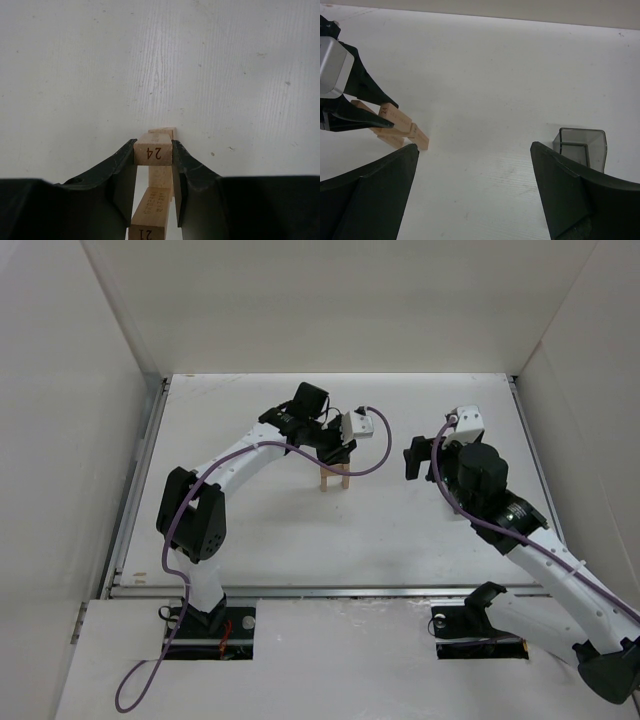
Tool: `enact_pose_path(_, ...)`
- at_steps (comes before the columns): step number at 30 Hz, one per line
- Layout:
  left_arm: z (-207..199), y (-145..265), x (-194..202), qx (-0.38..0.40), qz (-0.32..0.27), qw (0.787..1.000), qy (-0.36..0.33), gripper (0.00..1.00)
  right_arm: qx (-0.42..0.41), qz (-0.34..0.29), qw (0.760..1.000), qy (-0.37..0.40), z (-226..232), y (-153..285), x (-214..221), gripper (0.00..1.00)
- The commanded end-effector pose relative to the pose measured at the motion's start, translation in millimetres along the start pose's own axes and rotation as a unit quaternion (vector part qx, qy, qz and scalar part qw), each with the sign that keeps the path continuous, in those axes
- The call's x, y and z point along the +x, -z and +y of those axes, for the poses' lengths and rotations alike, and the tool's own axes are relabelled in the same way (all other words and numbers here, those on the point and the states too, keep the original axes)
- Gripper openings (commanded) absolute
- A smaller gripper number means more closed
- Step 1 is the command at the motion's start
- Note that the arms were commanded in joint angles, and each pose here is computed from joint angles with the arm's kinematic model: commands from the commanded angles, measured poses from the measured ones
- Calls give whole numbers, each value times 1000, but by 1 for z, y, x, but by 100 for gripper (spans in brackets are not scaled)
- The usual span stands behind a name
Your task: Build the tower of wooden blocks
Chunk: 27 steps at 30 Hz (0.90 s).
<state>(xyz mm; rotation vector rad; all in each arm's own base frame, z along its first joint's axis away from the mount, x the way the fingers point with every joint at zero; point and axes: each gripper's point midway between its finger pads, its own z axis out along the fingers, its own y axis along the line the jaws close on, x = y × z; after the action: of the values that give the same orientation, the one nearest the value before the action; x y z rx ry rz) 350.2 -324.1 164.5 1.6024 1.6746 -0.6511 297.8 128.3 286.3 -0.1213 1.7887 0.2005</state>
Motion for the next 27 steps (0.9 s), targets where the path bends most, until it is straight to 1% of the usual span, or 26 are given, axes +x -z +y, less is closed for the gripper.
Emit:
enact_pose_path(1,2,3,-4,1,-6,1000,-8,12,-5,-24,1000,-5,2,0,-16,99)
enact_pose_path(8,2,3,-4,1,-6,1000,-8,15,-5,-25,1000,-1,1,0,-16,99)
enact_pose_path(12,2,1,-1,4,-3,1000,-5,18,-5,-25,1000,-1,1,0,-16,99)
enact_pose_path(14,2,1,-1,4,-3,1000,-5,22,-5,-25,1000,-1,1,0,-16,99)
enact_pose_path(25,1,1,1,6,0,1000,-2,24,-4,-20,1000,1,2,-2,-14,99)
enact_pose_path(27,1,1,1,6,0,1000,-2,28,-4,-20,1000,1,2,-2,-14,99)
